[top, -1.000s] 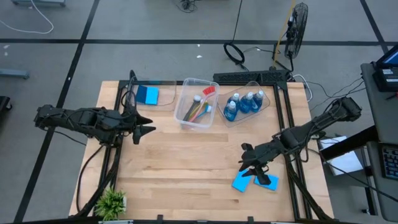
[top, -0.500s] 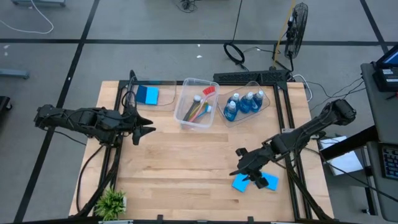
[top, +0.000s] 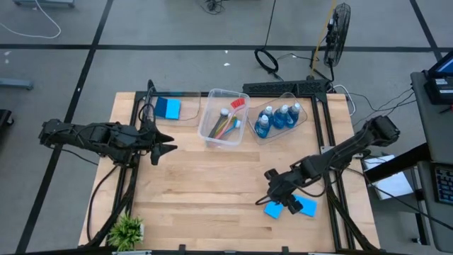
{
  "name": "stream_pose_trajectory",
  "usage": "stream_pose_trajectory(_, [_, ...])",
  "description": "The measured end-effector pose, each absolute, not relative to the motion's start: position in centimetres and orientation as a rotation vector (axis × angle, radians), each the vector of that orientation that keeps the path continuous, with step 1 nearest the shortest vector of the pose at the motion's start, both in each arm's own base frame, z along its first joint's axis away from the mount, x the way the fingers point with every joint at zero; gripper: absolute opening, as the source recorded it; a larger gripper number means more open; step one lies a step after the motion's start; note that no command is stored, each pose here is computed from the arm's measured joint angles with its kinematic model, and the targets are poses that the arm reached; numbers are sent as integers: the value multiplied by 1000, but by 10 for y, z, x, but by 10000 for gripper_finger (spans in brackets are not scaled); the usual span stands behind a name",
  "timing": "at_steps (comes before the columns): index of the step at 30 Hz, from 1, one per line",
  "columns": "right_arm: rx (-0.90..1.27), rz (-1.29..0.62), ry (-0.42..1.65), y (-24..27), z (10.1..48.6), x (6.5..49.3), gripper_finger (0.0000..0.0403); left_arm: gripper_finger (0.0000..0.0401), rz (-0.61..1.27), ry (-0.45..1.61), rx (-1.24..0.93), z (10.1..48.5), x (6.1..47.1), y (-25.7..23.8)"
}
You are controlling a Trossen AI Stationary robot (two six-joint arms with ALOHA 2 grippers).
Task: Pick & Place Kitchen Sink Supplies
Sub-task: Put the blue sponge into the left transparent bin
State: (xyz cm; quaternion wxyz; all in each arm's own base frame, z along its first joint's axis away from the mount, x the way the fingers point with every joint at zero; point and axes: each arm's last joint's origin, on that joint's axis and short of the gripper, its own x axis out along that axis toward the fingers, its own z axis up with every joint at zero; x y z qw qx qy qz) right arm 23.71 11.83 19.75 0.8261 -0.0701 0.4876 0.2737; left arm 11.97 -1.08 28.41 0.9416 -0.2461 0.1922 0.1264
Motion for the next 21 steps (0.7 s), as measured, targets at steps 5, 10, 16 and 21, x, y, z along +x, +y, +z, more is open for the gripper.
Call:
stream_pose_trajectory(5, [-189, 591, 1078, 119, 185, 241, 180, 221, 258, 392, -502, 284, 120, -11])
stream_pose_trajectory(10, [-253, 604, 1116, 120, 172, 245, 180, 224, 258, 392, -502, 284, 120, -11])
stream_pose_trajectory(16, [-348, 576, 1134, 119, 164, 247, 180, 227, 258, 392, -502, 284, 120, -11])
stream_pose_trajectory(21, [-377, 591, 1185, 117, 156, 246, 180, 230, 257, 392, -502, 284, 120, -11])
